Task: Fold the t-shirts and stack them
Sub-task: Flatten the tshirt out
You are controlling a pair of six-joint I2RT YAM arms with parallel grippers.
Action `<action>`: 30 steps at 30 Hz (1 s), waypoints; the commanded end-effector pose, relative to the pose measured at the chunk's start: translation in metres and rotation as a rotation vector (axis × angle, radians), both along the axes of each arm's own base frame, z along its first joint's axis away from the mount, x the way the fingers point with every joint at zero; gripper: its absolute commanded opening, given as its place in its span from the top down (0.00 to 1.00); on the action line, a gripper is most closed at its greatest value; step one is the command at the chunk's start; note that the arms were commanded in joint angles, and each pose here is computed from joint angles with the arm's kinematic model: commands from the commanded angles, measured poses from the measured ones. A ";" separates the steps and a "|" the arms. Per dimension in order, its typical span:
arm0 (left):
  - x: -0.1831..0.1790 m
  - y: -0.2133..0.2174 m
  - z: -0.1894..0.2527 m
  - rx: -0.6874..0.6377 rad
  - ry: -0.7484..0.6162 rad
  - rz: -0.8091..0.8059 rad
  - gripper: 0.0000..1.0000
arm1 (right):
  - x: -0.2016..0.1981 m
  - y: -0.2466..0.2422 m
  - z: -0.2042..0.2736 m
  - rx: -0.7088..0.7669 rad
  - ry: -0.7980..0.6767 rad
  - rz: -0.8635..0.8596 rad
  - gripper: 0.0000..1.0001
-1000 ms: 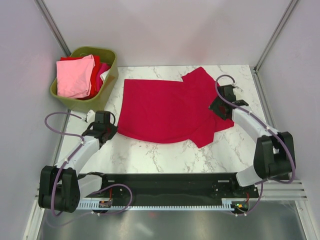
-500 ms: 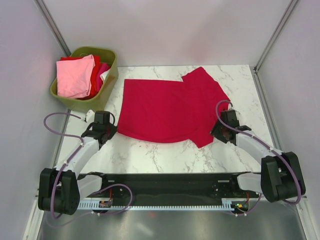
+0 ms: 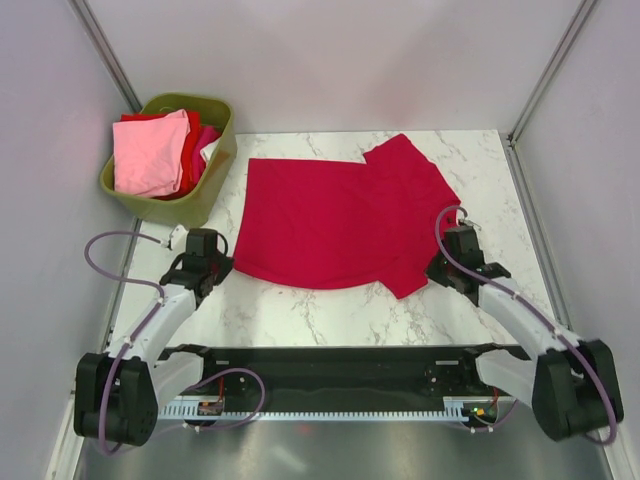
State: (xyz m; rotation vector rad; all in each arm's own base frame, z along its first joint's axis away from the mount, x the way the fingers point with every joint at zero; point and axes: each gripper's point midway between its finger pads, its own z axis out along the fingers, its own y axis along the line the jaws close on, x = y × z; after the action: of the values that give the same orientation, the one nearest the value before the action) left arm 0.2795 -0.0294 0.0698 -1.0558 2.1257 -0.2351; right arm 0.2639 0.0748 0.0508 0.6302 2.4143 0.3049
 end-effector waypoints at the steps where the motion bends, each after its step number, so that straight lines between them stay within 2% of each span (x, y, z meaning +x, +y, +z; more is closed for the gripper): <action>1: -0.004 0.002 0.000 0.031 0.001 -0.035 0.98 | -0.021 0.006 0.016 0.025 -0.021 -0.001 1.00; 4: -0.007 0.002 -0.002 0.028 0.006 -0.038 0.98 | -0.025 0.028 0.036 0.099 -0.061 0.025 0.99; 7: -0.010 0.002 -0.002 0.026 0.002 -0.040 0.98 | -0.013 0.053 0.054 0.111 -0.108 0.063 0.93; 10: -0.011 0.002 0.000 0.024 -0.009 -0.037 0.98 | 0.013 0.076 0.062 0.073 -0.106 0.108 0.89; 12: -0.012 0.002 0.001 0.023 -0.013 -0.034 0.98 | 0.052 0.098 0.067 0.023 -0.094 0.131 0.90; 13: -0.012 0.002 0.000 0.023 -0.011 -0.034 0.98 | 0.053 0.096 0.067 0.010 -0.099 0.133 0.90; 15: -0.012 0.003 0.000 0.023 -0.010 -0.032 0.98 | 0.084 0.111 0.068 -0.019 -0.097 0.152 0.89; 16: -0.011 0.003 0.001 0.023 -0.014 -0.030 0.98 | 0.102 0.122 0.067 -0.036 -0.094 0.175 0.79; 19: -0.010 0.003 0.000 0.026 -0.008 -0.028 0.98 | 0.121 0.127 0.067 -0.073 -0.088 0.178 0.28; 20: -0.009 0.003 0.002 0.025 -0.011 -0.027 0.98 | 0.126 0.128 0.070 -0.080 -0.093 0.173 0.24; 25: -0.008 0.004 0.001 0.034 -0.003 -0.030 0.98 | 0.109 0.112 0.069 -0.114 -0.111 0.178 0.30; 30: -0.007 0.004 0.004 0.037 -0.012 -0.033 0.98 | 0.088 0.094 0.066 -0.137 -0.136 0.171 0.50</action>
State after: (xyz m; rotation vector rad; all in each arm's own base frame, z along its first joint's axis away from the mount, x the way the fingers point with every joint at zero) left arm 0.2669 -0.0301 0.0646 -1.0344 2.1508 -0.2389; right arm 0.3556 0.1796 0.1071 0.3407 2.3930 0.2723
